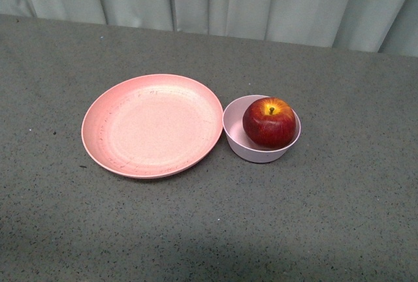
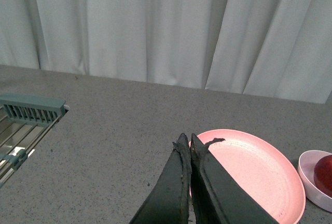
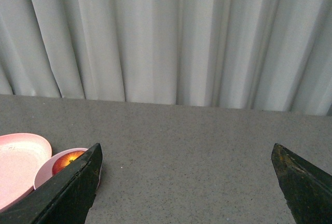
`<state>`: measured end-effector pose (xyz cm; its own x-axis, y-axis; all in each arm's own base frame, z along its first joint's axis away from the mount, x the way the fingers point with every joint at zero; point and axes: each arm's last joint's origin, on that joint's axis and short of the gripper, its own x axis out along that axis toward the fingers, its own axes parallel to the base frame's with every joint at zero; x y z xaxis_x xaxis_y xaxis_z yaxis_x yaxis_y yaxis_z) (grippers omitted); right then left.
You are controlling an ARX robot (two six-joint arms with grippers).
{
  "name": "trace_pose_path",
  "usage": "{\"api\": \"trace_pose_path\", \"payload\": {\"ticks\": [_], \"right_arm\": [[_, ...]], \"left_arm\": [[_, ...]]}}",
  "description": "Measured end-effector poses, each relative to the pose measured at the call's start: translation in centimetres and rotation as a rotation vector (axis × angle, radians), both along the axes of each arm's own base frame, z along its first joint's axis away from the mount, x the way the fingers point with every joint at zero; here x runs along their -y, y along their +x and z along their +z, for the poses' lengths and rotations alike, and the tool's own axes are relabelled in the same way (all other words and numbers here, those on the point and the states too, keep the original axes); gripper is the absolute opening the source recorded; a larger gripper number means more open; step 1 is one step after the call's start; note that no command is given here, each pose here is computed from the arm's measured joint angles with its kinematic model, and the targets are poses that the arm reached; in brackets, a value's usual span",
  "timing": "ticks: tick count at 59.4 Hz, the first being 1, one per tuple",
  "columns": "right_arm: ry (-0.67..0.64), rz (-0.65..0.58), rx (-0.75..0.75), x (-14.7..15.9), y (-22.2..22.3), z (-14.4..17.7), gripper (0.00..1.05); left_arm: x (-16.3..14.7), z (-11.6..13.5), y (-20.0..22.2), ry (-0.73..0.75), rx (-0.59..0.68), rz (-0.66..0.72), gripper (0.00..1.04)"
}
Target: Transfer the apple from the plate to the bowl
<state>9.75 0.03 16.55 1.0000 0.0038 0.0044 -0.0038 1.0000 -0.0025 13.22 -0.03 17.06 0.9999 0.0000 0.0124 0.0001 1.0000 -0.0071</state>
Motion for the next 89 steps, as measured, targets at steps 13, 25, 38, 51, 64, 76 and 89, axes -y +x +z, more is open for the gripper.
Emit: {"api": "trace_pose_path", "payload": {"ticks": [13, 25, 38, 51, 64, 76, 89], "right_arm": [[0.000, 0.000, 0.000, 0.0, 0.0, 0.0, 0.95], [0.000, 0.000, 0.000, 0.0, 0.0, 0.0, 0.95], [0.000, 0.000, 0.000, 0.0, 0.0, 0.0, 0.95], [0.000, 0.000, 0.000, 0.0, 0.0, 0.0, 0.95], [0.000, 0.000, 0.000, 0.0, 0.0, 0.0, 0.95], [0.000, 0.000, 0.000, 0.0, 0.0, 0.0, 0.95], [0.000, 0.000, 0.000, 0.0, 0.0, 0.0, 0.95]], "left_arm": [[0.0, 0.2, -0.8, 0.000, 0.007, 0.000, 0.04], [0.0, 0.3, -1.6, 0.000, 0.010, 0.000, 0.04], [0.0, 0.3, -2.1, 0.000, 0.011, 0.000, 0.04], [0.0, 0.2, -2.4, 0.000, 0.010, 0.000, 0.04], [0.0, -0.1, -3.5, 0.000, 0.004, -0.002, 0.04], [0.0, -0.1, -3.5, 0.000, 0.003, -0.002, 0.20], [0.0, -0.1, -3.5, 0.000, 0.003, -0.002, 0.59]]}}
